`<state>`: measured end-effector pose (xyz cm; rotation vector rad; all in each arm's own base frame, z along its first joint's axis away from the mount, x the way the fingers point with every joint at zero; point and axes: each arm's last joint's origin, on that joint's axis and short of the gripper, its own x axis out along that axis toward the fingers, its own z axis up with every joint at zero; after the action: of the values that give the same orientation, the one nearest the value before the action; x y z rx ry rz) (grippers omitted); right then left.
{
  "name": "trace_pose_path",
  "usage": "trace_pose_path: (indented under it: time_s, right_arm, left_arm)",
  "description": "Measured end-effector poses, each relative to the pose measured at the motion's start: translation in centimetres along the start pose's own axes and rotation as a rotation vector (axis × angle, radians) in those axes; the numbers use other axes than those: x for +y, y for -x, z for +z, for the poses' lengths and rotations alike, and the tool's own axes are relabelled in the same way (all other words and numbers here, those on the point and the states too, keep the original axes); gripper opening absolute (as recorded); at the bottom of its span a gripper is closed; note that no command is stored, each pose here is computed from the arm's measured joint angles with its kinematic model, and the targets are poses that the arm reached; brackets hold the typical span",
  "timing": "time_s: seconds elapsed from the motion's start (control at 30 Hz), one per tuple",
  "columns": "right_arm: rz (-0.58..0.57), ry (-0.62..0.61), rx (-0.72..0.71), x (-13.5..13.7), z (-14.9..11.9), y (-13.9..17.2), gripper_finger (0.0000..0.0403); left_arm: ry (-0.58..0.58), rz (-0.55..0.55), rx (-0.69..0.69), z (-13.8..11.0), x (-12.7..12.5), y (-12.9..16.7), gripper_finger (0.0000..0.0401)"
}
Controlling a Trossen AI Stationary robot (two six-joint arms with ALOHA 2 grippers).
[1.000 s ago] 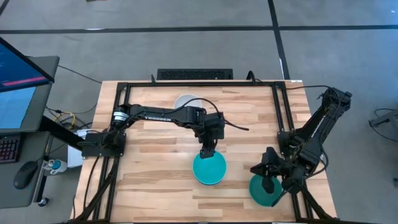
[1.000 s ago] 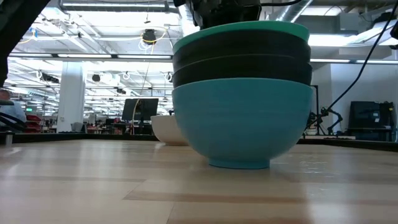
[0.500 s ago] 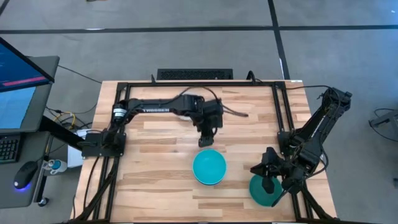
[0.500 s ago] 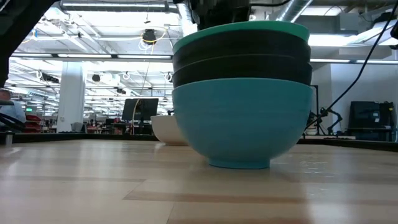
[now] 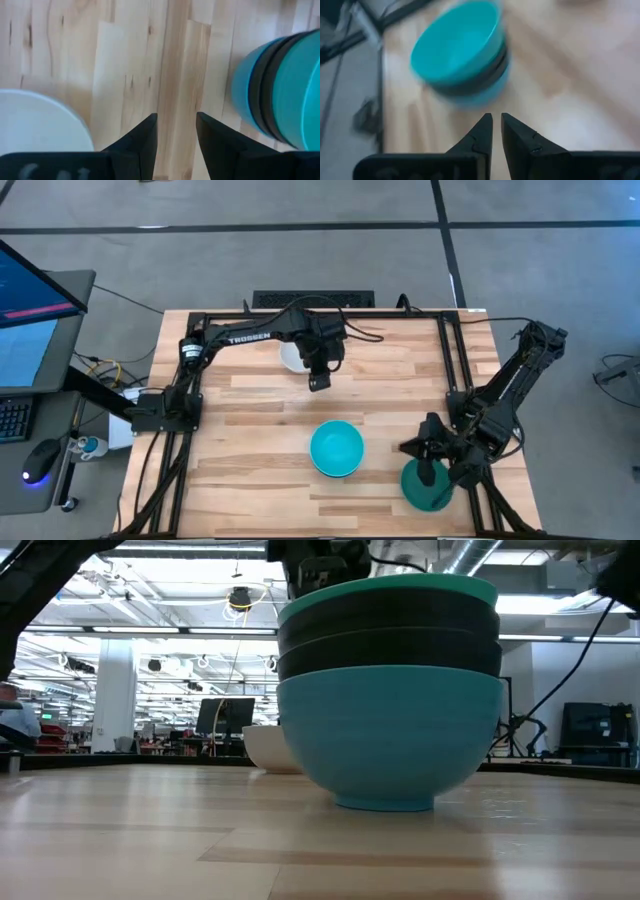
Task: Nest bowls inside each other
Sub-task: Stack the white bowl on top of the light blue bowl
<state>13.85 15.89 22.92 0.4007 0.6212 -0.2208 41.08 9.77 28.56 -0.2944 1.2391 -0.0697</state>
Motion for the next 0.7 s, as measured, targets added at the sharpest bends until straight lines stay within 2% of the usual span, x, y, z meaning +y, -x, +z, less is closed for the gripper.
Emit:
trace_pose_path:
  time_s: [0.17, 0.4, 0.7]
  right_arm:
    - [-0.135, 0.000, -0.197, -0.8, 1.6, -0.9, 0.0061]
    - [-0.164, 0.053, -0.195, -1.3, 3.5, -2.4, 0.0061]
    - [-0.257, 0.031, -0.231, -2.5, 5.0, -3.6, 0.0061]
  left_arm:
    - [-0.023, -0.013, 0.030, -0.3, 0.1, 0.0, 0.0126]
    - [-0.035, -0.007, 0.048, -0.6, 0.8, -0.1, 0.0126]
    - [0.062, -0.019, 0.231, -3.4, 3.3, -2.6, 0.0126]
